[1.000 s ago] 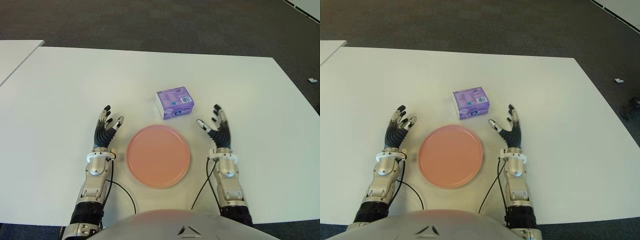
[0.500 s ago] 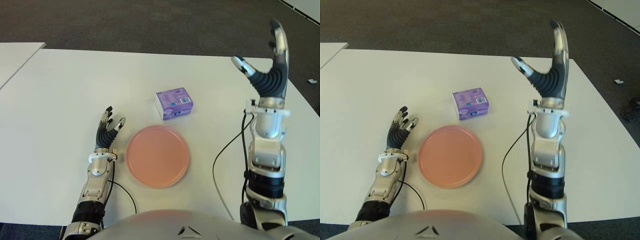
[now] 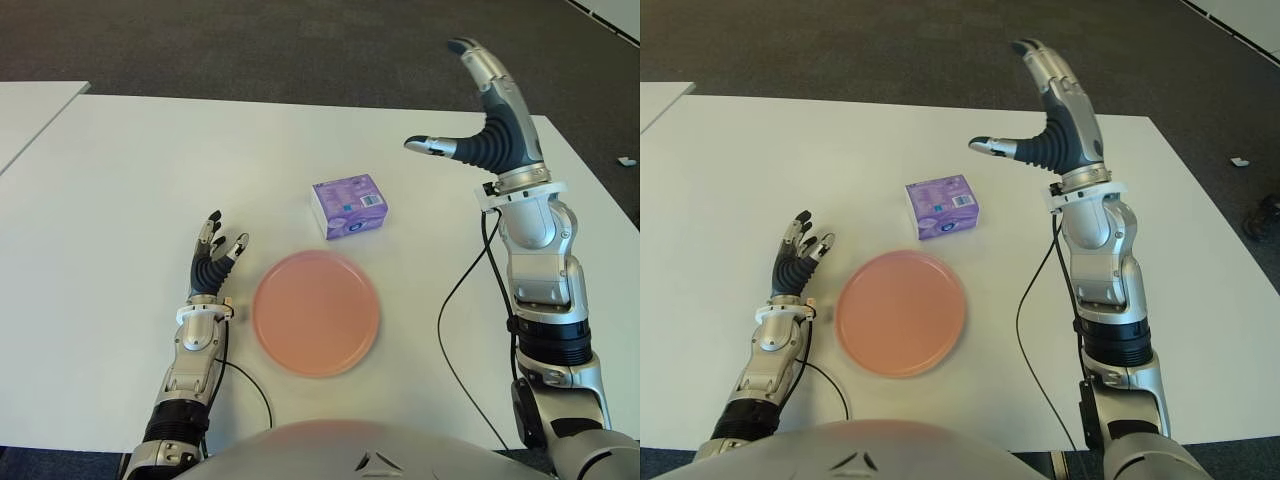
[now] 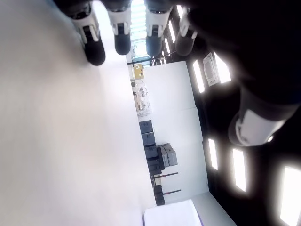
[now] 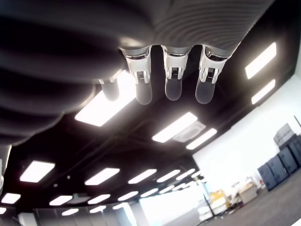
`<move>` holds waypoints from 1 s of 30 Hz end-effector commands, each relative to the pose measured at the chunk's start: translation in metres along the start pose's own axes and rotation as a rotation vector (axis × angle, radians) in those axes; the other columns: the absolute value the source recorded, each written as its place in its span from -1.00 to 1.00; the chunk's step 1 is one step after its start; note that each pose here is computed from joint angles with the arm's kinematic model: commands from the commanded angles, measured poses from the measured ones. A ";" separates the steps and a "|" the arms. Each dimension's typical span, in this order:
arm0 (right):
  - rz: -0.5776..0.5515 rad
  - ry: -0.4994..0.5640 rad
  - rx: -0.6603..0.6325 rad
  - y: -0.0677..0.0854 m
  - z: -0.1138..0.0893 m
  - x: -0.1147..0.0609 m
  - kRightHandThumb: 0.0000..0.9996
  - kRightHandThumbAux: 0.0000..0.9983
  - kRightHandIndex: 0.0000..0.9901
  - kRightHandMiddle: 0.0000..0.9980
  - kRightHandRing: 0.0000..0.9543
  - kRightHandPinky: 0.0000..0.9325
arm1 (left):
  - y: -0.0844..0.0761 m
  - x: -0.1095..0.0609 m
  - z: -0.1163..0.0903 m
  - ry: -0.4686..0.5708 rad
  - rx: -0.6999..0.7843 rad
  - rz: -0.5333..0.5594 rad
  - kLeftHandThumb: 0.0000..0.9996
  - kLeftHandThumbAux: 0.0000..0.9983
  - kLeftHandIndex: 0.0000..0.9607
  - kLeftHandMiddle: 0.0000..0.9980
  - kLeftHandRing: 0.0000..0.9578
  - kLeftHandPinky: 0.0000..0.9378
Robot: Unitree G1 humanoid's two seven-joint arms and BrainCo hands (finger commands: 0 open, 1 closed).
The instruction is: Put the tissue paper into the plate.
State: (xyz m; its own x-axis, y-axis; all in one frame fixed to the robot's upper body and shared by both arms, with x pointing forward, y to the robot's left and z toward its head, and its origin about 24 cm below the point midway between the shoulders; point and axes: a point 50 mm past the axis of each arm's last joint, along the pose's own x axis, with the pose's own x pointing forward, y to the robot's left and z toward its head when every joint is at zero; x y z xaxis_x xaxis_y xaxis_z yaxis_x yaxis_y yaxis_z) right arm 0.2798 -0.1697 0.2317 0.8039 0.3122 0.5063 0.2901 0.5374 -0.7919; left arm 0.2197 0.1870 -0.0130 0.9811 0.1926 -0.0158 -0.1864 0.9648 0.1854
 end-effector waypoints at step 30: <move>0.662 -0.324 -0.345 0.131 -0.043 0.018 -0.23 -0.15 -1.00 -1.00 -1.00 -1.00 | -0.008 -0.002 -0.010 0.138 -0.053 -0.002 -1.00 0.08 -1.00 -1.00 -1.00 -1.00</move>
State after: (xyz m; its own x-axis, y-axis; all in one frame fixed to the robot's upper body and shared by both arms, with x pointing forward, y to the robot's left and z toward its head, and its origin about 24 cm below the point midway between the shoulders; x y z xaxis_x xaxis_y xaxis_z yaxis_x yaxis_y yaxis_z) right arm 0.3513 -0.1284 0.1217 0.7016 0.7103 -0.0567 -0.0176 -0.0623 -0.9979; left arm 0.2256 0.1841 -0.0094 0.9757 0.2133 -0.0502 -0.2049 0.9694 0.1351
